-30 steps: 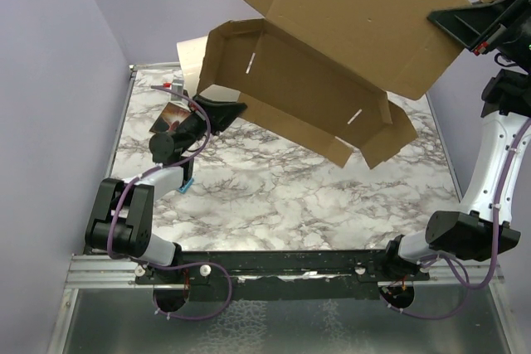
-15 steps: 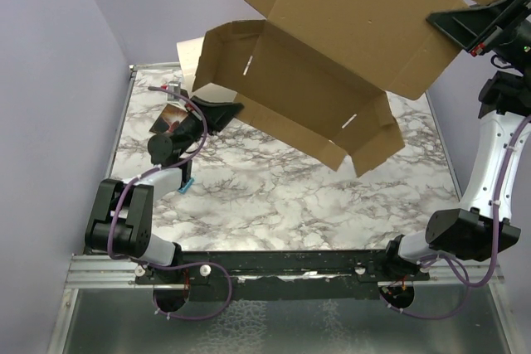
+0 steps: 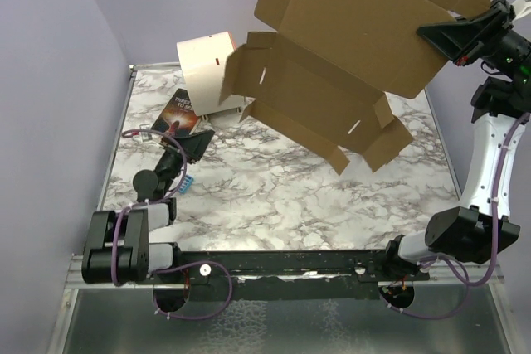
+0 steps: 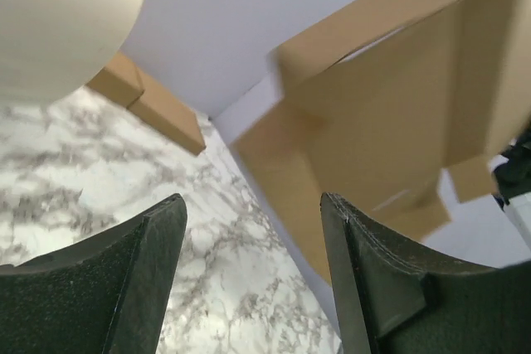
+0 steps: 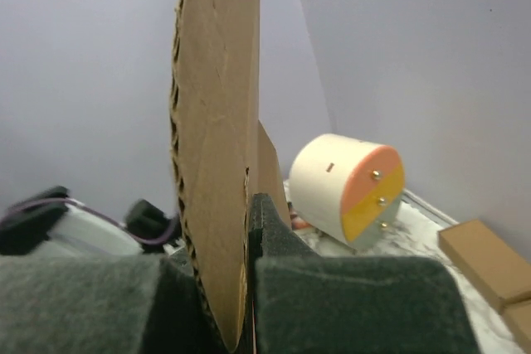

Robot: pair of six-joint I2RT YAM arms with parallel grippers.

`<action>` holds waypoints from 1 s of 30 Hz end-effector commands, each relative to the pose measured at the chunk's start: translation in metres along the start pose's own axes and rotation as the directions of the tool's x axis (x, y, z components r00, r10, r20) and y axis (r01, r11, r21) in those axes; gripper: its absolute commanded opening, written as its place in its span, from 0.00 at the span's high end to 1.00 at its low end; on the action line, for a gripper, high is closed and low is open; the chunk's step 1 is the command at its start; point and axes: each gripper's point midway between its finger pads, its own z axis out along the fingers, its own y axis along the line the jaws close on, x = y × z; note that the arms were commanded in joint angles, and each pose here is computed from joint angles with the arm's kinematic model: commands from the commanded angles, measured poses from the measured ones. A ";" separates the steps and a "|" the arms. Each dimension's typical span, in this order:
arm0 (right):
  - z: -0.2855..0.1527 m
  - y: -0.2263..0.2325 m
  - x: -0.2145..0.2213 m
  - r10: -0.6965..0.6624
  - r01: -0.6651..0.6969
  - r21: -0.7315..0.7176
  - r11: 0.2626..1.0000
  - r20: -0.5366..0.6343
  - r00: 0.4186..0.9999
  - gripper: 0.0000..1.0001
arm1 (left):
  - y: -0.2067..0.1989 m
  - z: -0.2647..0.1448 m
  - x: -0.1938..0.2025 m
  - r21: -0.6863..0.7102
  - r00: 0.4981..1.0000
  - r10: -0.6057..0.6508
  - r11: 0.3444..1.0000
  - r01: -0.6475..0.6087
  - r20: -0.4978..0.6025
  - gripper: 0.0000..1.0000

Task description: Fold the paper box

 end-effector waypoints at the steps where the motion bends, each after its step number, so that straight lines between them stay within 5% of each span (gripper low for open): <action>1: -0.010 0.012 0.024 -0.343 0.337 -0.064 0.939 -0.118 0.932 0.99 | -0.077 -0.016 -0.043 0.187 0.930 0.282 0.926 -0.328 0.236 0.32; 10: -0.044 0.022 0.103 -0.477 0.426 -0.220 0.878 -0.311 0.822 0.99 | -0.098 0.028 -0.075 0.089 0.828 0.548 0.824 -0.559 0.120 0.36; 16: -0.052 0.050 0.111 -0.532 0.445 -0.302 0.843 -0.344 0.774 0.99 | -0.117 0.062 -0.055 0.393 0.839 0.544 0.767 -0.507 0.020 0.63; 19: -0.053 0.054 0.112 -0.528 0.435 -0.312 0.845 -0.355 0.771 0.99 | -0.133 0.056 -0.036 0.543 0.810 0.578 0.650 -0.532 0.102 0.62; 24: -0.053 0.058 0.111 -0.526 0.428 -0.319 0.845 -0.359 0.771 0.99 | -0.128 0.075 -0.016 0.586 0.742 0.659 0.554 -0.591 0.125 0.59; 30: -0.048 0.060 0.115 -0.492 0.388 -0.327 0.862 -0.351 0.797 0.99 | -0.114 0.099 0.015 0.601 0.679 0.731 0.513 -0.613 0.070 0.56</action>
